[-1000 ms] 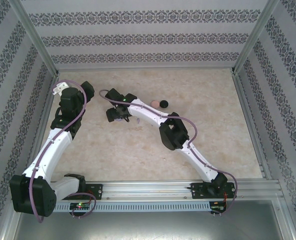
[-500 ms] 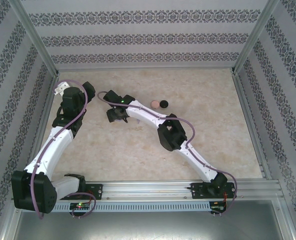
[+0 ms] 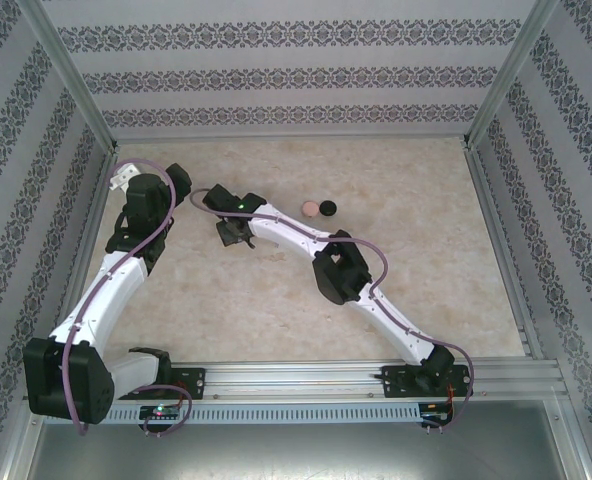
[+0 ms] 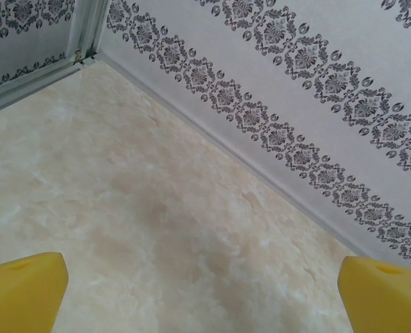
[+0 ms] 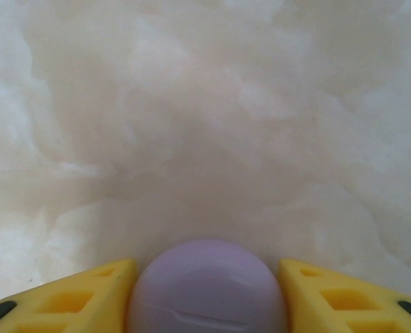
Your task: Insert wireless bluetooth earbuds into charging case
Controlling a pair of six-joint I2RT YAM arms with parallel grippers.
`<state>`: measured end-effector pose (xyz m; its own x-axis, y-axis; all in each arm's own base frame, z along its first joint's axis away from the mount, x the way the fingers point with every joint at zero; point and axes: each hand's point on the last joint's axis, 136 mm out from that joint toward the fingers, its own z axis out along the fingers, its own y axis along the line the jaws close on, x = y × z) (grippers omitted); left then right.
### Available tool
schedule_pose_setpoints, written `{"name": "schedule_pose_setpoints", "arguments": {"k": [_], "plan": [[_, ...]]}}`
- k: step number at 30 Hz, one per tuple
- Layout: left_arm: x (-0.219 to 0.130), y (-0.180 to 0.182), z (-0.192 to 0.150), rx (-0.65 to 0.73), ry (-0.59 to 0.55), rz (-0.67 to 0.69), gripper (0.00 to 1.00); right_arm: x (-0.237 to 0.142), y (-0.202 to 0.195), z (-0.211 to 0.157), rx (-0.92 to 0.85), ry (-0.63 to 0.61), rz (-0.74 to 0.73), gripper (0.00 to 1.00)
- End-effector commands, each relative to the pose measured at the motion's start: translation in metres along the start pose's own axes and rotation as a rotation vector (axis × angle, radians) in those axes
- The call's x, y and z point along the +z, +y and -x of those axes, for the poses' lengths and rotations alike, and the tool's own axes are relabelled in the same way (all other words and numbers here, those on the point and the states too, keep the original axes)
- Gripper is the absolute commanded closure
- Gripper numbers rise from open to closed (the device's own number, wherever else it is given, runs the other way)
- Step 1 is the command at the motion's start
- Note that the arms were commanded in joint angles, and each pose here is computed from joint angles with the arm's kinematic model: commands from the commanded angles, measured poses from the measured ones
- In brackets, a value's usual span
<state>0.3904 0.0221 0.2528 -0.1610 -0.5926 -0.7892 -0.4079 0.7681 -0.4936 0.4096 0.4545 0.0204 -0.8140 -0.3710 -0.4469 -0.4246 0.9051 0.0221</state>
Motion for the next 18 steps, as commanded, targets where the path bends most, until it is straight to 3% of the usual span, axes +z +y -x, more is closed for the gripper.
{"name": "schedule_pose_setpoints", "arguments": {"k": [1, 10, 18], "plan": [[0.001, -0.003, 0.010, -0.025, -0.015, -0.009, 0.01, -0.003, 0.011, -0.018, -0.058, 0.035, -0.018, 0.53], [-0.002, -0.009, 0.013, -0.010, -0.001, -0.026, 0.01, -0.052, 0.011, -0.005, -0.024, -0.021, 0.015, 0.58], [-0.003, -0.013, 0.009, 0.012, 0.031, -0.045, 0.00, -0.092, 0.007, -0.015, 0.019, -0.037, 0.060, 0.57]]}}
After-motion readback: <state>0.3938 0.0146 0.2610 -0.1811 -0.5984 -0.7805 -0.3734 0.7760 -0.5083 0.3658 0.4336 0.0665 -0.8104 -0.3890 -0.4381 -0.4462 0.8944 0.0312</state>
